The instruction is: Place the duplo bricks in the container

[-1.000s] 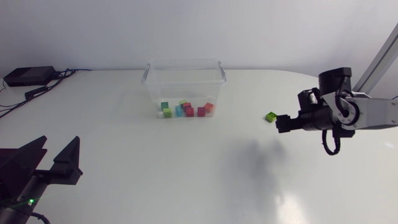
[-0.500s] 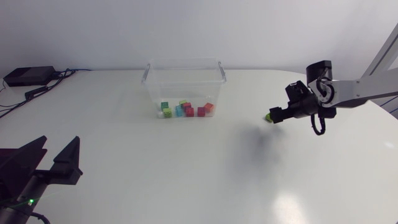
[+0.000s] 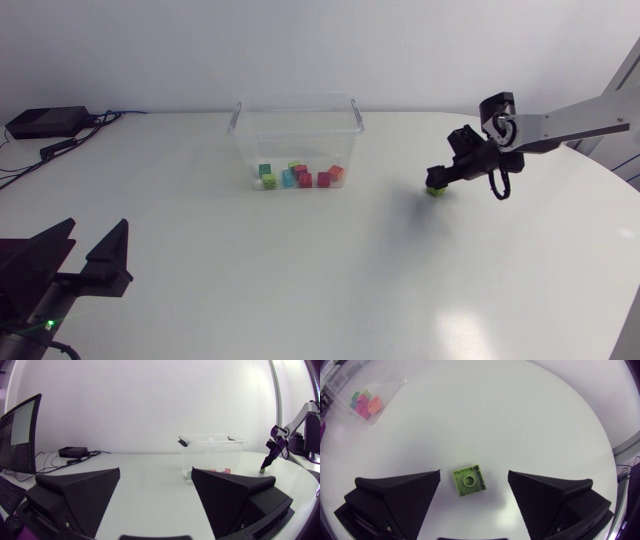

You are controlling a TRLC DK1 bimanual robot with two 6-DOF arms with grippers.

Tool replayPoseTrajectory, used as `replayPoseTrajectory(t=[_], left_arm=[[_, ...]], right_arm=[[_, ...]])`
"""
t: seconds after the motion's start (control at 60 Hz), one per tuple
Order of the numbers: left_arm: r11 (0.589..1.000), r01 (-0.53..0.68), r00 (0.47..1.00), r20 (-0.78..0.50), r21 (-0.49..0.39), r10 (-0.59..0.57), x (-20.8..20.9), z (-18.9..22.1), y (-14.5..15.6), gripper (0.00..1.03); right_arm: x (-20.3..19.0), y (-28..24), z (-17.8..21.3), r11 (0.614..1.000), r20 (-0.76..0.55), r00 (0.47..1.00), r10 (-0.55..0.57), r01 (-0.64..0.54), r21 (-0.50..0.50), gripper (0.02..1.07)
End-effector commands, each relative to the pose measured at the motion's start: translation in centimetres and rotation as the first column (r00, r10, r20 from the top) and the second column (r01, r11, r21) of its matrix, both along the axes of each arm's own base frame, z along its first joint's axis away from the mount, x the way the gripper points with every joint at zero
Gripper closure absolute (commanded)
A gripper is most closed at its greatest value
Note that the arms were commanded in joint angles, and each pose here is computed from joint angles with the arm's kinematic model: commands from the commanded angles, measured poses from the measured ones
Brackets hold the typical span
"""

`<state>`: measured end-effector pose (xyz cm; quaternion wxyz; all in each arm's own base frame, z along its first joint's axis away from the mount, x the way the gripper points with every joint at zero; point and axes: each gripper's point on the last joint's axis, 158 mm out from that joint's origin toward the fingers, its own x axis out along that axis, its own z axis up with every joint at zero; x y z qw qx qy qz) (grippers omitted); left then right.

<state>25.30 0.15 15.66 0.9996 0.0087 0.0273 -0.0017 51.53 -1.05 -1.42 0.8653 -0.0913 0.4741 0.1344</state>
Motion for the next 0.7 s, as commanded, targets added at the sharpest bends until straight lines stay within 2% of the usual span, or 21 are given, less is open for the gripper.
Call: replayPoseTrajectory(t=[0.0, 0.15, 0.25, 0.283, 0.35, 0.383, 0.417, 0.567, 0.683], left_arm=[[1.0, -0.002, 1.0, 0.009, -0.018, 0.002, 0.0, -0.3, 0.1, 0.04], [1.0, -0.002, 1.0, 0.009, -0.018, 0.002, 0.0, -0.3, 0.1, 0.04], [1.0, -0.002, 1.0, 0.009, -0.018, 0.002, 0.0, -0.3, 0.1, 0.04], [1.0, -0.002, 1.0, 0.009, -0.018, 0.002, 0.0, -0.3, 0.1, 0.04], [1.0, -0.002, 1.0, 0.009, -0.018, 0.002, 0.0, -0.3, 0.1, 0.04], [1.0, -0.002, 1.0, 0.009, -0.018, 0.002, 0.0, -0.3, 0.1, 0.04], [1.0, -0.002, 1.0, 0.009, -0.018, 0.002, 0.0, -0.3, 0.1, 0.04], [1.0, -0.002, 1.0, 0.009, -0.018, 0.002, 0.0, -0.3, 0.1, 0.04], [1.0, -0.002, 1.0, 0.009, -0.018, 0.002, 0.0, -0.3, 0.1, 0.04]], right_arm=[[-0.1, 0.7, -1.6, 0.999, -0.034, 0.999, 0.036, -0.036, -0.003, 0.12], [-0.4, 1.1, -2.5, 0.999, -0.065, 0.997, 0.046, -0.047, -0.001, 0.12], [-0.4, 1.4, -2.9, 0.999, -0.073, 0.996, 0.05, -0.05, -0.002, 0.21], [-0.3, 1.3, -3.1, 0.999, -0.077, 0.996, 0.048, -0.049, -0.004, 0.27], [-0.4, 1.3, -3.1, 0.999, -0.082, 0.995, 0.05, -0.051, -0.003, 0.46], [-0.4, 1.2, -3.0, 0.998, -0.08, 0.995, 0.057, -0.058, -0.007, 0.67], [-0.5, 1.3, -3.0, 0.997, -0.081, 0.994, 0.077, -0.078, -0.01, 0.81], [-1.5, 0.7, -3.5, 0.996, -0.126, 0.989, 0.08, -0.086, -0.04, 0.99], [-2.2, 0.4, -2.3, 0.996, -0.111, 0.991, 0.071, -0.078, -0.053, 1.0]])
